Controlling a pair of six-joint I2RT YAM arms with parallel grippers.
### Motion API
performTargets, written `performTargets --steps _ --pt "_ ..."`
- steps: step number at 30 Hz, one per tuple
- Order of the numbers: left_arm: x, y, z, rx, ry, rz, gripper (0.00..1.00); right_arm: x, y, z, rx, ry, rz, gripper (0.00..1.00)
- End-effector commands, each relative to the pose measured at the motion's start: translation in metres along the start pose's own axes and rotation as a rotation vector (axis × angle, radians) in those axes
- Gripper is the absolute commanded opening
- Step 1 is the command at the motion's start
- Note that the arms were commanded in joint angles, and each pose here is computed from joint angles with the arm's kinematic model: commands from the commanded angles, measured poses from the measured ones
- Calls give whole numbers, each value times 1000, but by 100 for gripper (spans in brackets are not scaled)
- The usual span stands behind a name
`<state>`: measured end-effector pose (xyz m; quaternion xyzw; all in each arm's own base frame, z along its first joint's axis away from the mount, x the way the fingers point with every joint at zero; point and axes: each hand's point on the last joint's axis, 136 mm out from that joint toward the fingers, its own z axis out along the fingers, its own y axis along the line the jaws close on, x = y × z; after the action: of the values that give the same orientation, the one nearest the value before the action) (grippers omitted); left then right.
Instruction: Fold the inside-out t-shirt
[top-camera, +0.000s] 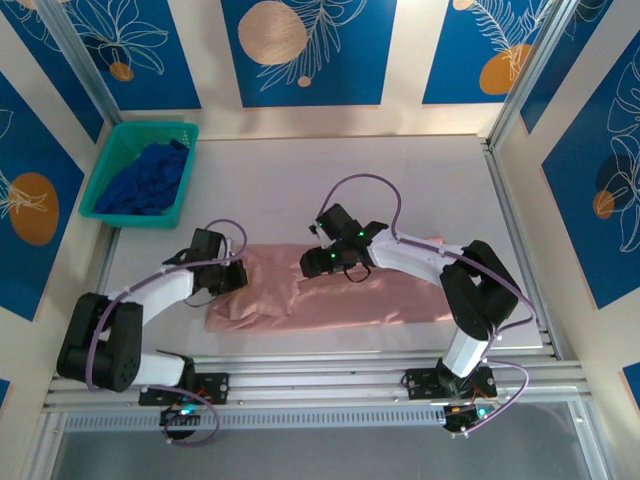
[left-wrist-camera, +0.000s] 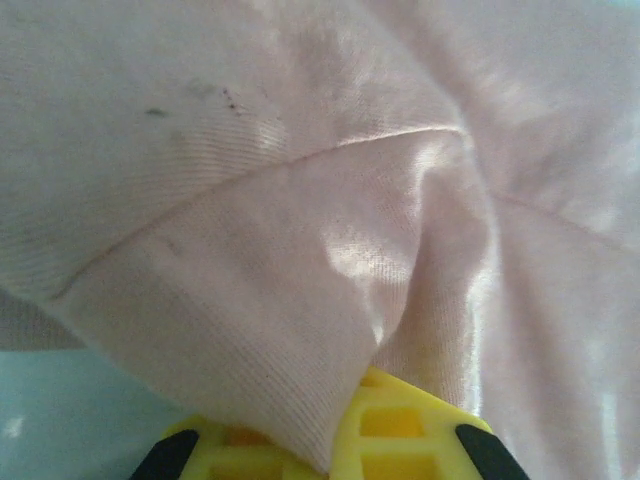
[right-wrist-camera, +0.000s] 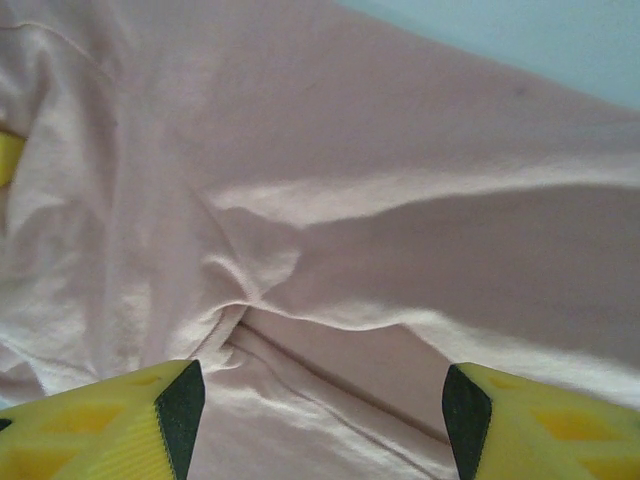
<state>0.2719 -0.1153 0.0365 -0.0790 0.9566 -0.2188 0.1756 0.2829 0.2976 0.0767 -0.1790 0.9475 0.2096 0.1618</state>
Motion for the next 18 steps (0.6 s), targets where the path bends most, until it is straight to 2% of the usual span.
performTargets --steps 1,7,13,15,18 --pt "-20 -5 -23 39 -45 -55 0 -14 -14 -20 20 -56 1 66" --pt "-29 30 -47 -116 -17 -128 0 -25 -34 -31 15 -101 38 66" --pt "-42 47 -69 -221 2 -131 0 -34 -50 -45 -14 -150 94 66" --pt "-48 50 -75 -252 12 -107 0 -36 -54 -47 -19 -160 109 66" --pt "-62 62 -93 -373 25 -28 0 -36 -58 -48 -24 -171 121 66"
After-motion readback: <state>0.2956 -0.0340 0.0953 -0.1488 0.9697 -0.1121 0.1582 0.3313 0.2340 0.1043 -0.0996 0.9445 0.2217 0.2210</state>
